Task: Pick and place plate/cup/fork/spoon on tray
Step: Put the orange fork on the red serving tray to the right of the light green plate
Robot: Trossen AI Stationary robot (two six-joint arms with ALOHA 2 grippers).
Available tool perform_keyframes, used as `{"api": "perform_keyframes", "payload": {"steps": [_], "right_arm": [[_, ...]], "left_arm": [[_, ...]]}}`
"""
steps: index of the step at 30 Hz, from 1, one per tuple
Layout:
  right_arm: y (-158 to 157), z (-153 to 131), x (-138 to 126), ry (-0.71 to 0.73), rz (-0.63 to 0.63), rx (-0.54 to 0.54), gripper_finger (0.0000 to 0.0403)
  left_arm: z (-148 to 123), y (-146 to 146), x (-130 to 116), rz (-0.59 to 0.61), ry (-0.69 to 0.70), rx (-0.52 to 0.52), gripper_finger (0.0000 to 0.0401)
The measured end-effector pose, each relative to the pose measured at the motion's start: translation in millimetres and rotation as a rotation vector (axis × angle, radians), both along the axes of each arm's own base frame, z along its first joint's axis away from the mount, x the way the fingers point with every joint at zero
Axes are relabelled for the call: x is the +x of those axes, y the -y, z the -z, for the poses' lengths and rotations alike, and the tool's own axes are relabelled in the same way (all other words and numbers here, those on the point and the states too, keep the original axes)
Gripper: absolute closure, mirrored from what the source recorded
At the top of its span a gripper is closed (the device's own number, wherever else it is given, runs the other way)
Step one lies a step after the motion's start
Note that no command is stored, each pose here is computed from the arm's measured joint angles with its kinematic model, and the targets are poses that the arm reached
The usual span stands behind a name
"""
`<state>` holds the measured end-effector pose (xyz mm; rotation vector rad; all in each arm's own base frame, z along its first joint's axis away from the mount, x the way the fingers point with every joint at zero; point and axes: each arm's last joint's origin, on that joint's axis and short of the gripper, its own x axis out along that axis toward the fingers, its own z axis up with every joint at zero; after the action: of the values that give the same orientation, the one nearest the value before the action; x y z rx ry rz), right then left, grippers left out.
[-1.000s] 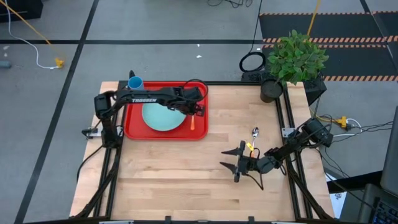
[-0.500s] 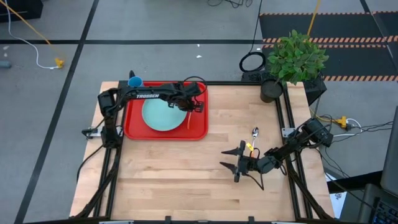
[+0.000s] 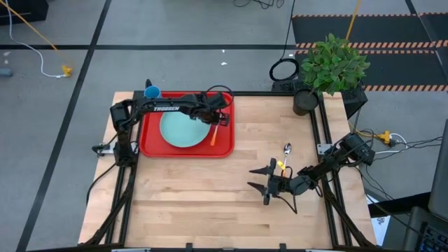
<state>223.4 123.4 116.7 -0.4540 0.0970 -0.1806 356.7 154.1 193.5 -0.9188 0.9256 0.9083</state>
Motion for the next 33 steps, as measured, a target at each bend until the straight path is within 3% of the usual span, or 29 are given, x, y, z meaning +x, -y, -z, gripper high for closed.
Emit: {"api": "perform_keyframes", "payload": {"steps": [11, 17, 24, 27, 33], "right_arm": [[0.0, 1.0, -0.1, -0.008, 0.0, -0.003, 0.0183], [0.1, 1.3, -0.1, -0.012, 0.0, -0.005, 0.0183], [0.4, 1.4, 0.0, -0.012, 0.003, -0.005, 0.0183], [2.3, 1.4, 1.1, -0.012, 0.013, -0.005, 0.0183], [4.3, 0.4, 1.5, -0.002, 0.054, -0.002, 0.0183]], "left_arm": [[-1.6, 7.6, 7.1, 0.071, 0.012, 0.065, 0.0325], [-5.8, 35.0, 24.4, 0.134, 0.055, 0.184, 0.0325], [-6.5, 60.1, 30.5, 0.084, 0.043, 0.26, 0.0325], [1.6, 65.1, 35.4, 0.067, 0.037, 0.282, 0.0325], [47.2, 60.0, 44.3, 0.086, -0.072, 0.264, 0.0325]]}}
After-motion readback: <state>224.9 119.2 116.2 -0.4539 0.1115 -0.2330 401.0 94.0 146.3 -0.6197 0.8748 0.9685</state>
